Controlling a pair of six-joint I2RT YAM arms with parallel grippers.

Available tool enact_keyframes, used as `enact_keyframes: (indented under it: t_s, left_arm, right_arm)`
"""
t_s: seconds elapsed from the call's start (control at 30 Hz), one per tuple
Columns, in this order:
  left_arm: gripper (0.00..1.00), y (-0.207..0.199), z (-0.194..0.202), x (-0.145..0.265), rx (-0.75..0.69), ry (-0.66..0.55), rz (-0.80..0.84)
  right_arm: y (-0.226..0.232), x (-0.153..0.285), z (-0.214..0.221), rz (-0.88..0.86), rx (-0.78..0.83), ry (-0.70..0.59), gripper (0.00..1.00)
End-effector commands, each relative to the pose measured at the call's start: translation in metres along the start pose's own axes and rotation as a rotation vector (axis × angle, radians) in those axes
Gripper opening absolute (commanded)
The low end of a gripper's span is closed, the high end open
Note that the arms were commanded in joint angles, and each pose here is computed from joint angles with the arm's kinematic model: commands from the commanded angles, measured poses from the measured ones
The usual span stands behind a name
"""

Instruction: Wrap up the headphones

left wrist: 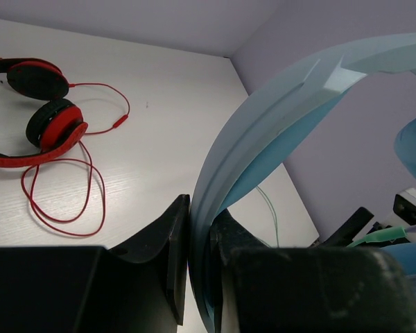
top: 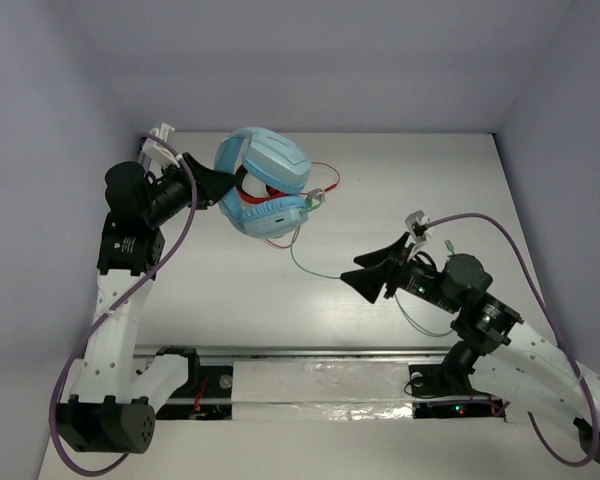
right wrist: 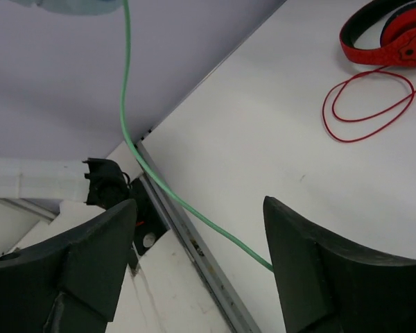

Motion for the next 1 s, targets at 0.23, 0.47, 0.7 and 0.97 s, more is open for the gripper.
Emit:
enact_keyframes:
  t_s: [0.23, 0.47, 0.7, 0.97]
  left_arm:
    - [0.0, -0.026, -0.026, 0.008, -0.062, -0.099, 0.087]
    - [0.0, -0.027, -0.028, 0.007, -0.057, -0.101, 0.089]
    - [0.0, -0.029, -0.031, 0.009, -0.044, -0.147, 0.088]
    - [0.0, -0.007, -0.007, 0.009, 0.084, -0.204, 0.009]
  right_arm:
    - [0.0, -0.013, 0.008, -0.053, 0.034, 0.069, 0.83]
    - [0.002, -0.02, 0.03, -0.152, -0.007, 0.211, 0.58]
    - [-0.011, -0.025, 0.032, -0.054, -0.035, 0.181, 0.12]
    - [-0.017, -0.076, 0.024, 0.044, -0.048, 0.134, 0.0]
Point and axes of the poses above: each gripper's point midway between its finger pads, its own x axis back along the fingers, its own y axis along the line the jaws close on, z = x × y, the point moved 7 cm from there along x, back along the fingers, and after that the axes turned 5 degrees about -x, right-handed, at the moved point
